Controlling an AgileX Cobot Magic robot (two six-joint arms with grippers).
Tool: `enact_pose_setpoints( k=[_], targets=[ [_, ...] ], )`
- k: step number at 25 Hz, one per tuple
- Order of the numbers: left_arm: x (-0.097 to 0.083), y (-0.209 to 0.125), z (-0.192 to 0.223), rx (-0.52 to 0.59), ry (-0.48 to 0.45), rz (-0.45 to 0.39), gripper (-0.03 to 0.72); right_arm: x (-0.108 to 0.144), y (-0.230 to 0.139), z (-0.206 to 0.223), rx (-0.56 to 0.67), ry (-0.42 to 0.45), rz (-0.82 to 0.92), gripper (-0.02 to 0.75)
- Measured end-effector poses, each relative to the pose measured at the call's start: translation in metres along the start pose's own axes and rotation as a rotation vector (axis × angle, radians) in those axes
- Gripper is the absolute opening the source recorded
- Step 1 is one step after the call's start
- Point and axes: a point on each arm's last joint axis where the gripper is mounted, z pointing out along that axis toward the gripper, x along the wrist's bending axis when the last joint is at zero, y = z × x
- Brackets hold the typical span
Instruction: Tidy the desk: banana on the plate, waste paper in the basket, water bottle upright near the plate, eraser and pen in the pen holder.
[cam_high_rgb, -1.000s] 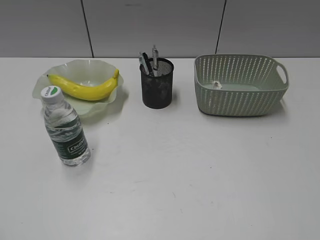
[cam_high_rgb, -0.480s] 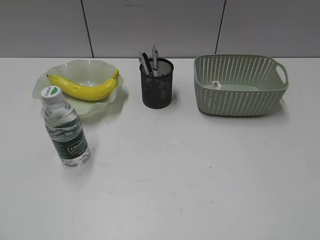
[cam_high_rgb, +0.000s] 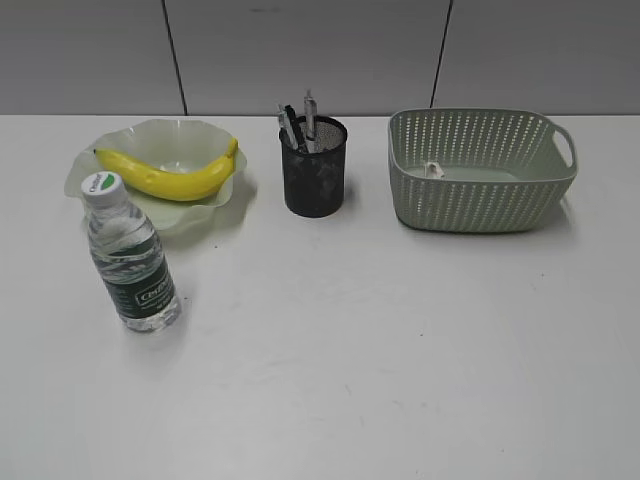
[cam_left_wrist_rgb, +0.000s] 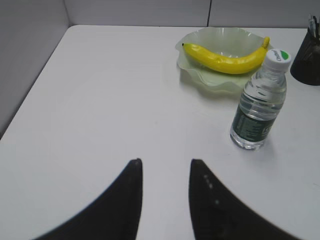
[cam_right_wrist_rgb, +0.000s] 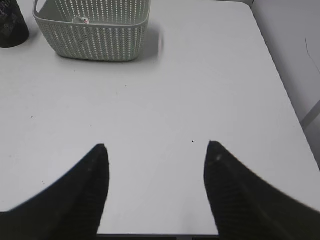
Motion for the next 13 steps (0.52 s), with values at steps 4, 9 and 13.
enact_pose_setpoints(
  k=[4,9,13],
  targets=[
    [0.0,0.0,0.0,0.0,0.0,0.0,0.239,0.0,0.0,0.0,0.0,0.0,0.0,0.479],
    [0.0,0.0,0.0,0.0,0.0,0.0,0.239,0.0,0.0,0.0,0.0,0.0,0.0,0.479],
    [0.0,0.0,0.0,0.0,0.0,0.0,0.239,0.0,0.0,0.0,0.0,0.0,0.0,0.479]
  ],
)
